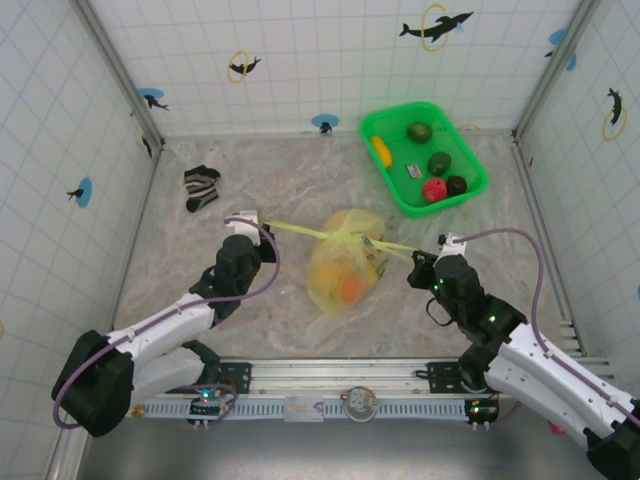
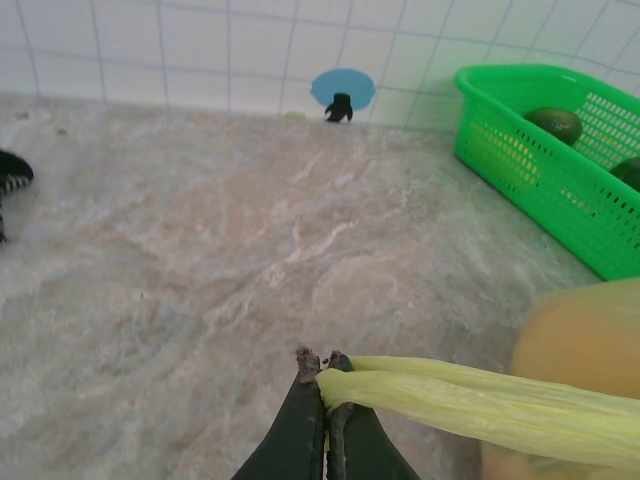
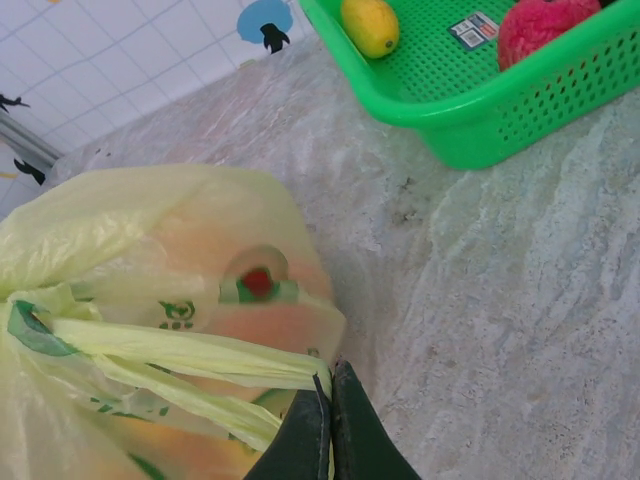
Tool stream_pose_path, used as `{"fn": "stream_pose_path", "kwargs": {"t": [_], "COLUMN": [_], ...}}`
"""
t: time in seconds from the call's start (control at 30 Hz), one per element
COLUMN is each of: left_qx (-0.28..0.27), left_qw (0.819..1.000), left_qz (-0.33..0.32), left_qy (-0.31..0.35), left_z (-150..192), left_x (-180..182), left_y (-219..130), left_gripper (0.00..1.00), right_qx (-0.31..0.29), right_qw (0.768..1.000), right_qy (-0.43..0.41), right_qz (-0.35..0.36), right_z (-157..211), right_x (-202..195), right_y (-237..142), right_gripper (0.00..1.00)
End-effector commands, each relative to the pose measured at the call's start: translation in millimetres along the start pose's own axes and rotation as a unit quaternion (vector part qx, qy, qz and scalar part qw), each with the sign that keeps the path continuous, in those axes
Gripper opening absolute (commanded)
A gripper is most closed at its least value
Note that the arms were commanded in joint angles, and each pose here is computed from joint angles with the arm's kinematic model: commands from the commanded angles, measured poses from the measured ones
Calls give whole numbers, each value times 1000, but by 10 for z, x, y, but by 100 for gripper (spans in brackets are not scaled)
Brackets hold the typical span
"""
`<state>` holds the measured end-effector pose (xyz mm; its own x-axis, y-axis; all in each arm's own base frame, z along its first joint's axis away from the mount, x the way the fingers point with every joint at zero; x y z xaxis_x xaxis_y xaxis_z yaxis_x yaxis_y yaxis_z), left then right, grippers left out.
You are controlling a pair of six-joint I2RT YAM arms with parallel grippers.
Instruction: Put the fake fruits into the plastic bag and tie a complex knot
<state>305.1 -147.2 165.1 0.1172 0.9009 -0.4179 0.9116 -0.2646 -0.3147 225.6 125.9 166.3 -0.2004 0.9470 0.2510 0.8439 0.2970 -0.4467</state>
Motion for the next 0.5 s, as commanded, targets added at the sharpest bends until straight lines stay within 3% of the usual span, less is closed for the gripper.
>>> {"fn": "stream_pose_path", "kwargs": {"t": [0.0,0.17,0.33,0.47], "left_qx": [-78,-77,-103,-52], "left_qw": [984,986,982,994], "left_qz": [-148,-137,-150,-88], "left_qy": [-66,-60,-52,-47], "left_z": [-261,-291,-424,-280], "left_x": [688,637,668,456], "left_y": [-92,-74,-150,-46], "left_gripper": [0,0,0,0], "right_qx": [-15,2,-38,-32], "right_qw": [984,989,979,994], "right_qy": [28,12,6,2], "right_qz": [173,146,200,104], "right_z": [155,173,-84,-86], "right_x": [-760,-681,-834,-559], "right_y": [-84,-2,-134,41], "right_gripper": [0,0,0,0]}}
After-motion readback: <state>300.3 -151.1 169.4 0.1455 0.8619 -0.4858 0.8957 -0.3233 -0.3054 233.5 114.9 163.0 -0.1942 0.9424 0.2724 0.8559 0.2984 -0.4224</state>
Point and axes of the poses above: each hand's point on the last joint's axis, 136 mm out from that joint toward the fingers, its own y axis out along the fingers, its own x axis along the line the jaws close on, z = x × y, the point moved 1 cm from there along -y, back along the fingers, and after that the axes turned 14 degrees about -y, right-handed, at the moved point
